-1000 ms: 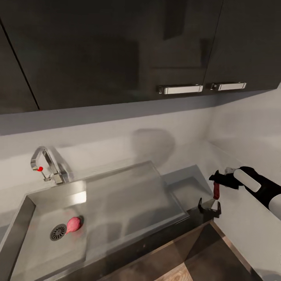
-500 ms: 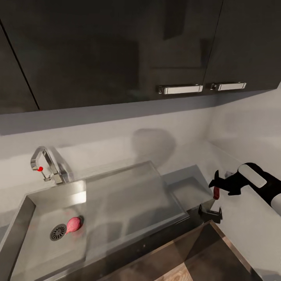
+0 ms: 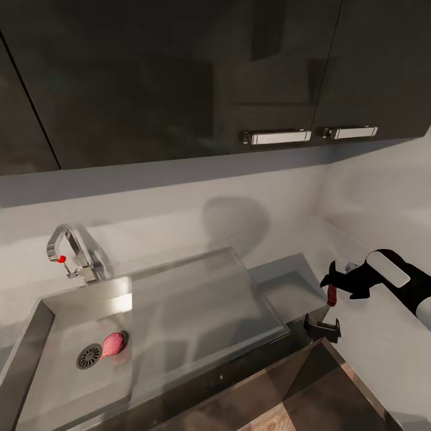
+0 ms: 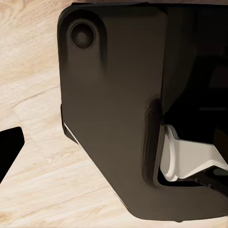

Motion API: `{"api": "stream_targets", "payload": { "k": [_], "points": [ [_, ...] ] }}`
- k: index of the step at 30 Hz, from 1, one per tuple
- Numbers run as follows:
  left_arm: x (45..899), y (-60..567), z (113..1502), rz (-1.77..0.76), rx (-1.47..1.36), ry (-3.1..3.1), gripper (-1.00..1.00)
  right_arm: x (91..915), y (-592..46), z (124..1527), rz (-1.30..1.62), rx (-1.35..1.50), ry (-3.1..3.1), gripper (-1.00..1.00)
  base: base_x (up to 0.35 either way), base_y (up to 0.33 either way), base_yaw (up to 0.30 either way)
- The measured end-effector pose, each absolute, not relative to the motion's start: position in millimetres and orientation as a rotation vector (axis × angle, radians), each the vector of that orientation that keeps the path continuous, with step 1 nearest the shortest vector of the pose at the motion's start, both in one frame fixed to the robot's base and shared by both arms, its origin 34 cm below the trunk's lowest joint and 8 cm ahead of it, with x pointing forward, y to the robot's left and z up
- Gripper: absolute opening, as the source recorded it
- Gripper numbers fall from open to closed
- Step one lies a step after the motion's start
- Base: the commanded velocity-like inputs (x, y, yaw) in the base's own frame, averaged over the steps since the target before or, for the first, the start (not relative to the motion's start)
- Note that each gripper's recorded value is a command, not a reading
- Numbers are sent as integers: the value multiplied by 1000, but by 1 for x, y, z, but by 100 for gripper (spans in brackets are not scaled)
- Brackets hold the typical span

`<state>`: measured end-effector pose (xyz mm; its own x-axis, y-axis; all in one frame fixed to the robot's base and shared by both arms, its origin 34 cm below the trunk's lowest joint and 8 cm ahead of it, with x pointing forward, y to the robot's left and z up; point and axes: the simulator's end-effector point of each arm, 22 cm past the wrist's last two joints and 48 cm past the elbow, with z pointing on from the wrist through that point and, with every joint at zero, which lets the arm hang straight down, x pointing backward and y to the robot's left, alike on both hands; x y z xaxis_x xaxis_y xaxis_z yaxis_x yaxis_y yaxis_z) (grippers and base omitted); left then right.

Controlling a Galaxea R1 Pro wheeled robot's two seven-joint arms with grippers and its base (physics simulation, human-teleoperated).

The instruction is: In the kitchen, take the Vidalia onion out of the sink, dice it on the chopping board with the paring knife, put the diced onion into the bowl on the countertop, then place both the paring knife and the chopping board into the sink.

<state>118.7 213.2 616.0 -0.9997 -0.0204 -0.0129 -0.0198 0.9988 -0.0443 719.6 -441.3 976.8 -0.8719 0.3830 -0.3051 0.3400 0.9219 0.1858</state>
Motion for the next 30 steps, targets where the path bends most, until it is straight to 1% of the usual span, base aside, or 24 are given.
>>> {"api": "stream_targets", "payload": {
  "k": [6,22,30],
  "points": [
    [119,210,616,-76,-33,3128,100,717,-449,976,131,544,2750,100,50,-110,0],
    [118,210,616,-76,-33,3129,100,719,-446,977,143,541,2743,100,2,-4,0],
    [116,209,616,-77,-33,3135,100,725,-416,969,186,502,2761,100,0,0,0]
  ]
}}
